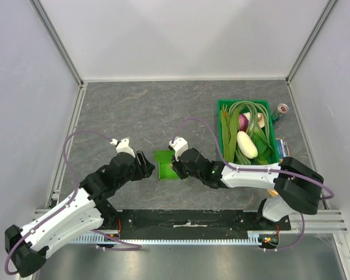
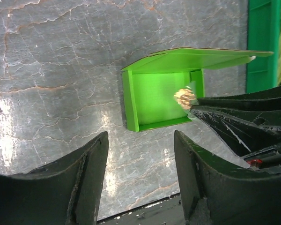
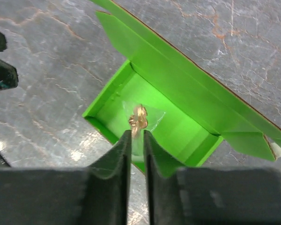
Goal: Fold the paper box
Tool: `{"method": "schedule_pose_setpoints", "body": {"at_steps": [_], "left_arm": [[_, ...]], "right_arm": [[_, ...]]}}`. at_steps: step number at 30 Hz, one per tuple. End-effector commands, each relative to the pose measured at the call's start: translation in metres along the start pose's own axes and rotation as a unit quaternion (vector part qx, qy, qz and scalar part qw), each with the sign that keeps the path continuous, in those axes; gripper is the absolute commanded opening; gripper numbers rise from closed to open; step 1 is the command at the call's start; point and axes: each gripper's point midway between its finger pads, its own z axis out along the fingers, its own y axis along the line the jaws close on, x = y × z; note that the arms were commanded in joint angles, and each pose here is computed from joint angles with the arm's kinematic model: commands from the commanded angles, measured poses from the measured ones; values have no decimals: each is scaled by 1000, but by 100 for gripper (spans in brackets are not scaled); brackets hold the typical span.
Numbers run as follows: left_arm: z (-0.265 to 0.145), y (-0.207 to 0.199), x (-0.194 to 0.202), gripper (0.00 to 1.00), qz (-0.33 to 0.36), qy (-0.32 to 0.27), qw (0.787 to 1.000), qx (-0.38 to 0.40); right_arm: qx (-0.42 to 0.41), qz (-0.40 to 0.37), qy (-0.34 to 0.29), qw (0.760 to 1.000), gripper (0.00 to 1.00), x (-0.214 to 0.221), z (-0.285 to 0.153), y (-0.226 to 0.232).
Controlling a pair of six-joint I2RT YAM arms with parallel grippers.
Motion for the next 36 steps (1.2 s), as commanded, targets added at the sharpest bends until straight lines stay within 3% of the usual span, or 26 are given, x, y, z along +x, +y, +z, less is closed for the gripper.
{"method": "schedule_pose_setpoints", "body": {"at_steps": [1,2,4,6,8,12,17,20,24,36], "left_arm": [[16,-9,-12,64,27,-16,1000,-1],[19,-10,-12,66,40,-13,999,-1],[25,-13,-15,80,47,-16,999,9],[33,-6,-17,84,32,4,999,10],[34,-13,-20,88,21,8,998,50],[31,-15,-38,85,31,-28,996,78],[47,-19,-32,85,76,21,993,89],[57,-17,-23,84,79,40,992,91],[61,-20,-32,81,92,-6,989,112],[77,-7,-29,69,105,-23,990,92]], "right_arm": [[39,-14,-36,998,27,-21,12,-9],[44,-11,-36,998,42,-22,12,-11],[46,-10,-21,999,50,-22,9,-14],[40,-8,3,999,60,-20,-3,-16],[30,0,-9,1000,60,-34,-22,-22],[-32,17,31,999,61,-16,-51,-42],[-46,19,27,998,57,-13,-63,-76],[-53,11,15,998,56,-20,-57,-84],[-91,10,1,996,53,-31,-48,-78],[-69,-8,-19,997,49,-24,-25,-90]]}}
